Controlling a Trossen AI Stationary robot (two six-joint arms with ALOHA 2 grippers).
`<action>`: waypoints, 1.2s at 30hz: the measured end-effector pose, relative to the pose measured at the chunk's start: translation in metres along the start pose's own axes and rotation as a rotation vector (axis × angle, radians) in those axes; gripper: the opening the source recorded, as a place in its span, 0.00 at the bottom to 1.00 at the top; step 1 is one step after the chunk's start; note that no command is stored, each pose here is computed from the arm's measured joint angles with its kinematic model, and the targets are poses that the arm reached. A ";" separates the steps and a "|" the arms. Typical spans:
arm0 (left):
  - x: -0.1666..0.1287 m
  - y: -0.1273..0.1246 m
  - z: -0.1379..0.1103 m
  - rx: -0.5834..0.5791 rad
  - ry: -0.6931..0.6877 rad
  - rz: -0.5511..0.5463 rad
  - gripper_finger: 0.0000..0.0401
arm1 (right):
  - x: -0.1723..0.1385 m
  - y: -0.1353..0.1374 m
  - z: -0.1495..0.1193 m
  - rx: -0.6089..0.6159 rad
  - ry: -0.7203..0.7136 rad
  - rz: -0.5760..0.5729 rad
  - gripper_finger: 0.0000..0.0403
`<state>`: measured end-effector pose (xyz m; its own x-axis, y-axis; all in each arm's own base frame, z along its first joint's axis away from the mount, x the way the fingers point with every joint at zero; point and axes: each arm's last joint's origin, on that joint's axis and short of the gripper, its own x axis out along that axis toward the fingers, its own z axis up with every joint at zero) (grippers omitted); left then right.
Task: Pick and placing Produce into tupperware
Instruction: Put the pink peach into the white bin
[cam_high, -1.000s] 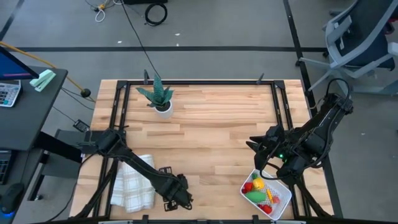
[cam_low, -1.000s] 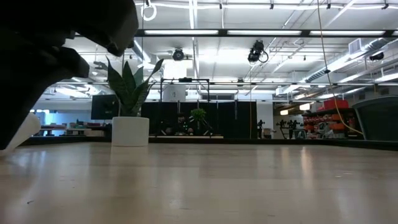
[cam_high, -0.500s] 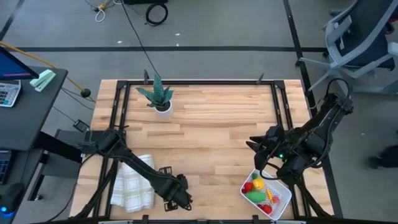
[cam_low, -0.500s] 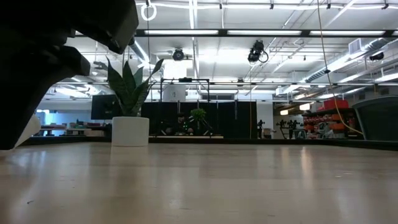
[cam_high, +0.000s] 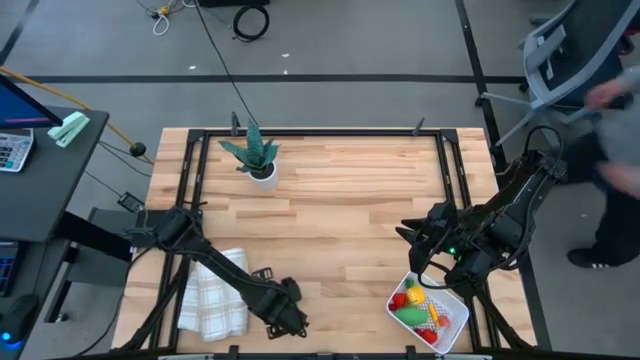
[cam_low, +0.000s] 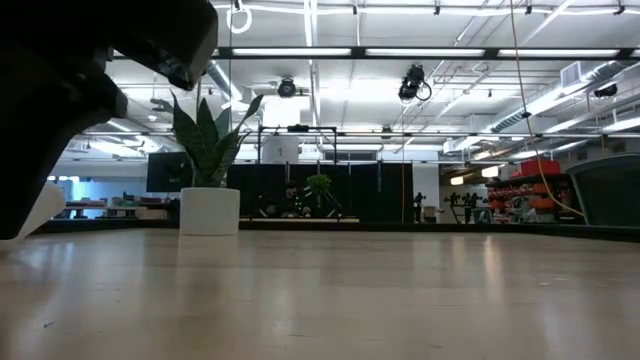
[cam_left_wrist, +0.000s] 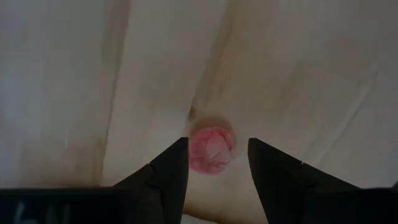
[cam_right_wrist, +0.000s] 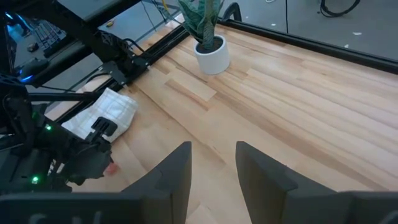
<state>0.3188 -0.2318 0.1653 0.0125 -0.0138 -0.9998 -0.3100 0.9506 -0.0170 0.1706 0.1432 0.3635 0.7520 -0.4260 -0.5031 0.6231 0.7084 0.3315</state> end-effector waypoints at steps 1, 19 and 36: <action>0.000 0.000 0.000 -0.023 -0.001 0.006 0.43 | 0.000 0.000 0.000 0.000 0.000 0.000 0.33; 0.000 0.000 -0.001 -0.141 -0.036 0.029 0.43 | 0.000 0.000 0.000 -0.001 0.000 0.000 0.33; 0.000 -0.002 -0.020 -0.109 -0.009 0.121 0.43 | 0.000 0.000 0.000 -0.017 0.000 0.000 0.33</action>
<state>0.3006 -0.2399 0.1655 -0.0226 0.1021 -0.9945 -0.4111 0.9058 0.1023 0.1706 0.1431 0.3635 0.7516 -0.4261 -0.5035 0.6197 0.7177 0.3178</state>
